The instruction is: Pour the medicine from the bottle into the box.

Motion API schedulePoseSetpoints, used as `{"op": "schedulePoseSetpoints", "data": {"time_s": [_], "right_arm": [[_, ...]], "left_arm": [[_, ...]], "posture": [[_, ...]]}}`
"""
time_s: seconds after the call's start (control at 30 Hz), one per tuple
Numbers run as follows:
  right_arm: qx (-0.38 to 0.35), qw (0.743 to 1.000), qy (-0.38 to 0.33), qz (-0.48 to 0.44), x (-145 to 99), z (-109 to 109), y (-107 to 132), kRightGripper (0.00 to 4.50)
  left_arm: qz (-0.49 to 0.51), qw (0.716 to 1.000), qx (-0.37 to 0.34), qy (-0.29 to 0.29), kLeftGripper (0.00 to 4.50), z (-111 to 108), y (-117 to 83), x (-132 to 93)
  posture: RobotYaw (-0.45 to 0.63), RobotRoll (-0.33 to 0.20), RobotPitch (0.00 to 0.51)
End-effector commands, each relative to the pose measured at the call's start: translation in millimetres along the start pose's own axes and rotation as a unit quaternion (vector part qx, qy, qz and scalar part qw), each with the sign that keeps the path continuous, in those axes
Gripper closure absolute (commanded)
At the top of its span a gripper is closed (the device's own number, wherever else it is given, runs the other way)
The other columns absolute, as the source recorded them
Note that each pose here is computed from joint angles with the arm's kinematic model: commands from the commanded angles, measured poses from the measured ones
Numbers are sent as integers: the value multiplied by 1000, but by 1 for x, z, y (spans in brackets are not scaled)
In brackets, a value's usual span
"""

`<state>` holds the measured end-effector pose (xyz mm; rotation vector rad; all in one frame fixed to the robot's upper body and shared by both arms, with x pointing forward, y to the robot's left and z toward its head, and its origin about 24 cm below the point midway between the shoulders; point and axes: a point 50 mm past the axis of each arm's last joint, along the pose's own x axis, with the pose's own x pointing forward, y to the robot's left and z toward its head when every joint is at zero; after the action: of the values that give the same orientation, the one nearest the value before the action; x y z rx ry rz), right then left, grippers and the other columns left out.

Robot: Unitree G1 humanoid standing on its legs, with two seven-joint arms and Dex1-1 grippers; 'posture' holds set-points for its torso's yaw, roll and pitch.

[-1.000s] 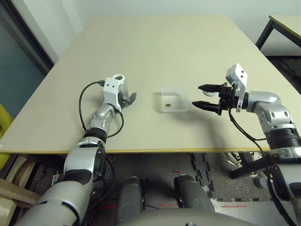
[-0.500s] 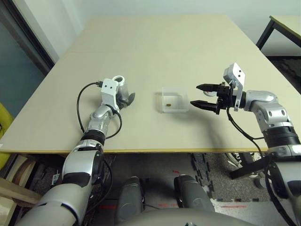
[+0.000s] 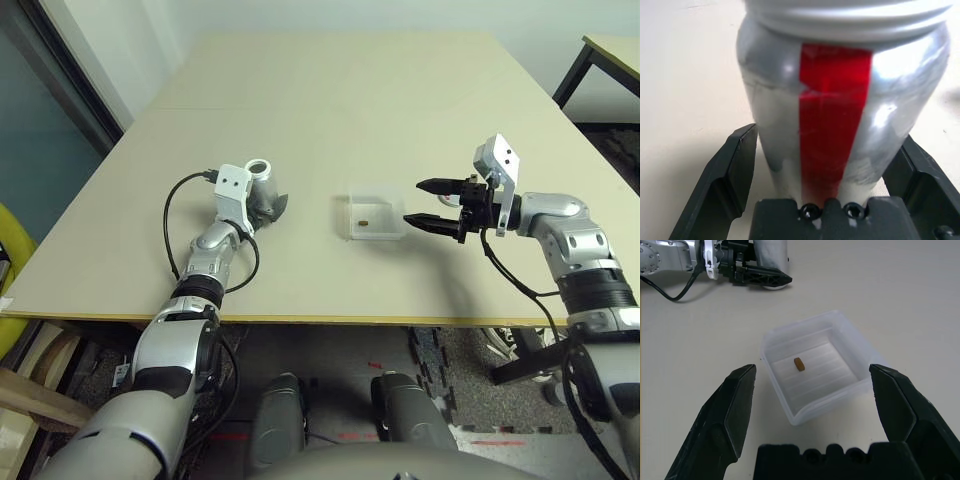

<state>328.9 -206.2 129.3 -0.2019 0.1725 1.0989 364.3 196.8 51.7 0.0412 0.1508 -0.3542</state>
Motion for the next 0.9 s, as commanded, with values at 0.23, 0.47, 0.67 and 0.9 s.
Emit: {"op": "schedulePoseSetpoints", "data": {"time_s": [0.23, 0.47, 0.67, 0.9], "right_arm": [[9, 1000, -5, -11, -1, -2, -3, 0], [18, 1000, -11, -21, -3, -4, -6, 0], [18, 999, -14, -24, -1, -4, -8, 0], [16, 999, -16, -24, 1, -3, -9, 0]], "left_arm": [[-16, 1000, 1, -9, 29, 4, -4, 1], [-20, 1000, 2, -18, 29, 8, -3, -2], [-20, 1000, 1, -23, 29, 11, -1, -5], [-21, 999, 3, -40, 29, 23, -1, -5]], "posture": [[-200, 0, 59], [-194, 0, 59], [-188, 0, 59], [-183, 0, 59]]}}
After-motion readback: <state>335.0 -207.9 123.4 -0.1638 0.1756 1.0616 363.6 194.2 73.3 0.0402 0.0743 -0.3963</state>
